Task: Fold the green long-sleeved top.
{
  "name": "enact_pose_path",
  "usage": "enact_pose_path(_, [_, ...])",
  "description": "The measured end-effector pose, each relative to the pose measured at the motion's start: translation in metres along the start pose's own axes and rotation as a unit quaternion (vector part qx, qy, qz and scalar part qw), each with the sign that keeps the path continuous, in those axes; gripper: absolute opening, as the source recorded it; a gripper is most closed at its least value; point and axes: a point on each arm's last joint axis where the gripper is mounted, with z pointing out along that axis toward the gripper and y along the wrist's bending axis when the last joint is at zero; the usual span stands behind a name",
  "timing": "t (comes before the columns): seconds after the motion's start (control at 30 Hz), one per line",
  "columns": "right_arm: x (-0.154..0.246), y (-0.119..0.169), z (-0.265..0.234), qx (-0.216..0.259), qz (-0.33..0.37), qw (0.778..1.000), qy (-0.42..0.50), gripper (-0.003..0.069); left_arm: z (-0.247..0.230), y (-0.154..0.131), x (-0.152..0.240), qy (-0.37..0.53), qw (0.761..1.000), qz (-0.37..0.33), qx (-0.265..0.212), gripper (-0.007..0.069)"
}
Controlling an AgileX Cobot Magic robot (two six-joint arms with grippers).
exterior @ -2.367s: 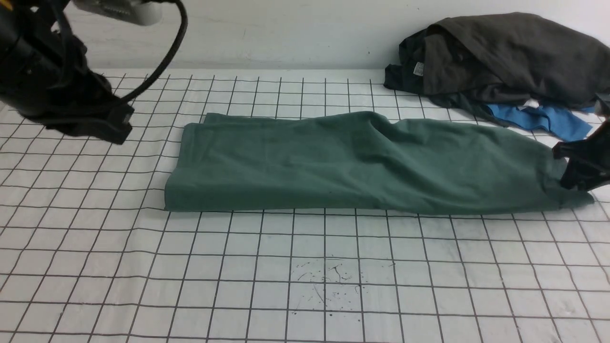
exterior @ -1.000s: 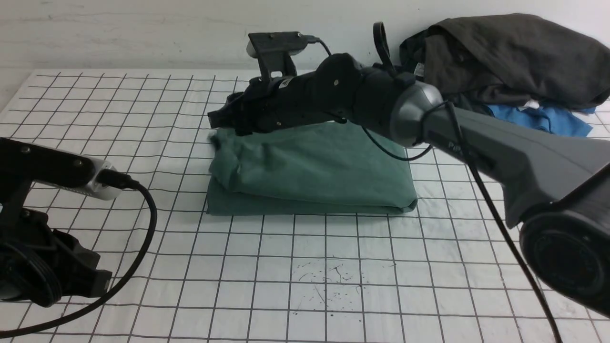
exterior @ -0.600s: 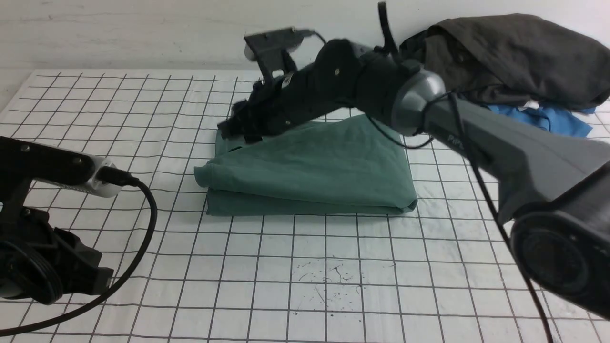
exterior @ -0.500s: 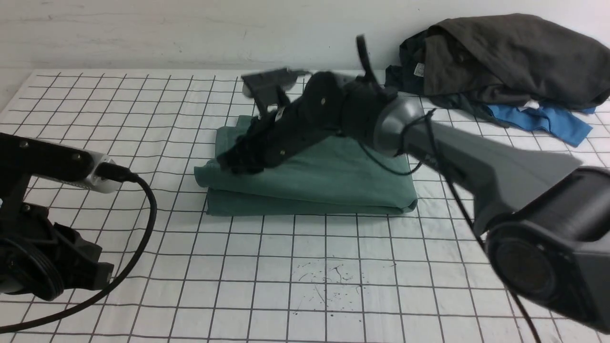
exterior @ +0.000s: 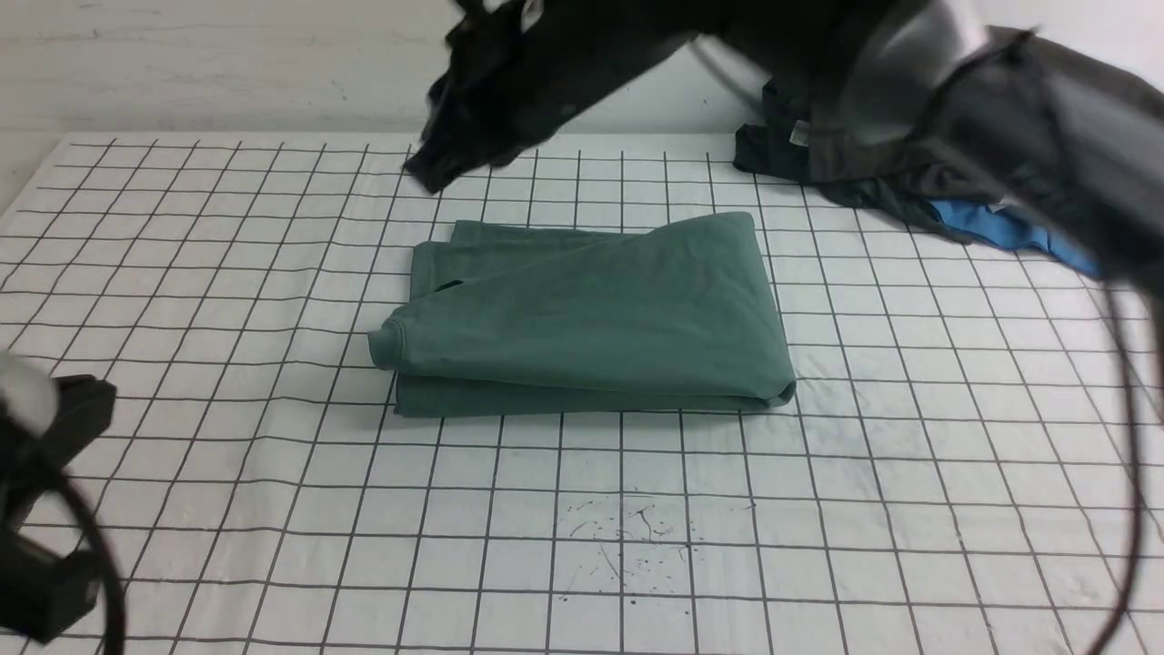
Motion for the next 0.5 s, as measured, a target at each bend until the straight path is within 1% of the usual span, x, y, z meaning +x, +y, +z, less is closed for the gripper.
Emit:
enact_pose_path(0.03, [-0.001,-0.007,-0.038,0.032,-0.004,0.999,0.008,-0.0013,-0.009,-0.003,0.010,-0.030,0.999,0.011,-0.011,-0.0008])
enact_pose_path(0.07, [0.000,-0.011,-0.053,0.050,-0.002,0.999,0.010,-0.0013,-0.011,-0.005,0.014,-0.039,0.999,0.016,-0.015,-0.0007])
enact_pose_path(0.1, [0.004,-0.016,-0.079,0.077,0.003,0.997,0.011,-0.0013,-0.014,-0.007,0.023,-0.053,0.998,0.020,-0.020,-0.0007])
enact_pose_path(0.17, [0.015,-0.021,-0.120,0.113,0.020,0.993,0.005,-0.0013,-0.016,-0.010,0.037,-0.073,0.997,0.020,-0.028,-0.0007])
enact_pose_path(0.23, [0.030,-0.022,-0.153,0.138,0.043,0.990,-0.002,-0.0013,-0.018,-0.012,0.046,-0.092,0.995,0.016,-0.035,-0.0007])
enact_pose_path(0.3, [0.054,-0.016,-0.182,0.152,0.071,0.986,-0.001,-0.0013,-0.020,-0.013,0.053,-0.107,0.993,0.011,-0.039,-0.0007])
enact_pose_path(0.33, [0.068,-0.012,-0.186,0.157,0.084,0.984,-0.003,-0.0013,-0.020,-0.014,0.056,-0.111,0.993,0.009,-0.040,-0.0007])
enact_pose_path(0.37, [0.071,-0.011,-0.194,0.161,0.089,0.983,-0.010,-0.0013,-0.020,-0.014,0.056,-0.113,0.993,0.008,-0.041,-0.0007])
enact_pose_path(0.43, [0.107,0.006,-0.205,0.170,0.106,0.979,-0.035,-0.0013,-0.020,-0.015,0.062,-0.112,0.993,0.006,-0.040,-0.0007])
enact_pose_path(0.47, [0.124,0.014,-0.201,0.168,0.110,0.979,-0.042,-0.0013,-0.019,-0.016,0.064,-0.108,0.993,0.005,-0.038,-0.0007])
enact_pose_path(0.5, [0.140,0.026,-0.206,0.172,0.116,0.974,-0.091,-0.0013,-0.018,-0.016,0.065,-0.103,0.994,0.005,-0.034,-0.0007])
